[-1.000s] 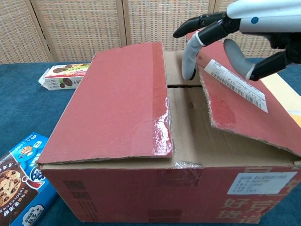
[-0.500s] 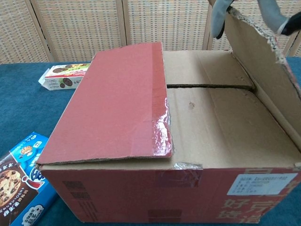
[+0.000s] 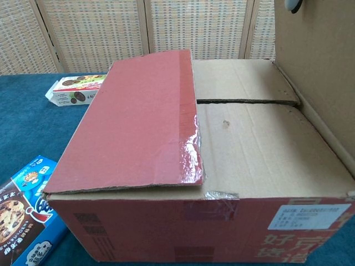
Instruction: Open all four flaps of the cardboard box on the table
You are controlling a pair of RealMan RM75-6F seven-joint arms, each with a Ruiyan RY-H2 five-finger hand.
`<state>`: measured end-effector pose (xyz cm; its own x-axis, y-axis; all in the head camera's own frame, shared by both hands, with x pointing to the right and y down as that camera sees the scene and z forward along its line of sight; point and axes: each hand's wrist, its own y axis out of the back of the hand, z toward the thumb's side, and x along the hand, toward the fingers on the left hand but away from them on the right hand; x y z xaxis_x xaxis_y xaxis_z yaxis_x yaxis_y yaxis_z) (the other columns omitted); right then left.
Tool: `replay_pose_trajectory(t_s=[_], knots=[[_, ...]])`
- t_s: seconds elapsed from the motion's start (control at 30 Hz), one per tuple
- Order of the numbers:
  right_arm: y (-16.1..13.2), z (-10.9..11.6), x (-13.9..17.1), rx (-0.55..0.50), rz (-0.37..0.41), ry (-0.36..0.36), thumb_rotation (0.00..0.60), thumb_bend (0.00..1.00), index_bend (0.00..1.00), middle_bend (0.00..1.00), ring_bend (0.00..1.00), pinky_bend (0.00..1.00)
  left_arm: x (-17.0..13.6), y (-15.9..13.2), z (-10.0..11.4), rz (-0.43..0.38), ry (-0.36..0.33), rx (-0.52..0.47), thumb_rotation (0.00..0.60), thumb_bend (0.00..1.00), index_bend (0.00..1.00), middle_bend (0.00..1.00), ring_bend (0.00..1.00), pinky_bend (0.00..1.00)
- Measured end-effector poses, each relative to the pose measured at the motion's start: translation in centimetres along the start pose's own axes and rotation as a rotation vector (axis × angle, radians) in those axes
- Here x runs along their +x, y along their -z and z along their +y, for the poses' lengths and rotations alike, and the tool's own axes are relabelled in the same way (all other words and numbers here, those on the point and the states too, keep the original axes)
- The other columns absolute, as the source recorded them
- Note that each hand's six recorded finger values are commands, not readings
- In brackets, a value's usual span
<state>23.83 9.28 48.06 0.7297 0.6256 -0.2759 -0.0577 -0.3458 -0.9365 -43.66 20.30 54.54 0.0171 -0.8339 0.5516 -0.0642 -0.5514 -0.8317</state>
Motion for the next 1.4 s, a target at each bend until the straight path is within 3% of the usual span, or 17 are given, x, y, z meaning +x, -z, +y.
replay_pose_trajectory(t_s=[0.3, 1.07, 1.23, 1.4], knots=[[2.2, 0.5, 1.1, 0.038, -0.068, -0.003, 0.6, 1.0, 0.36, 0.41, 0.03, 0.0, 0.0, -0.2, 0.2, -0.001, -0.005, 0.008, 0.47, 0.25, 0.17, 0.0, 0.0, 0.0], [9.0, 0.5, 6.4, 0.043, -0.327, 0.007, 0.6, 1.0, 0.36, 0.4, 0.03, 0.0, 0.2, -0.9, 0.6, -0.033, -0.009, 0.037, 0.469, 0.25, 0.17, 0.0, 0.0, 0.0], [9.7, 0.4, 7.3, 0.04, -0.374, 0.019, 0.6, 0.98, 0.34, 0.31, 0.02, 0.0, 0.4, -1.8, 1.2, -0.087, -0.014, 0.047, 0.47, 0.25, 0.17, 0.0, 0.0, 0.0], [10.1, -0.5, 8.7, 0.038, -0.446, 0.007, 0.6, 0.81, 0.25, 0.24, 0.0, 0.0, 0.9, -4.1, 2.7, -0.222, -0.04, 0.067, 0.469, 0.26, 0.17, 0.0, 0.0, 0.0]])
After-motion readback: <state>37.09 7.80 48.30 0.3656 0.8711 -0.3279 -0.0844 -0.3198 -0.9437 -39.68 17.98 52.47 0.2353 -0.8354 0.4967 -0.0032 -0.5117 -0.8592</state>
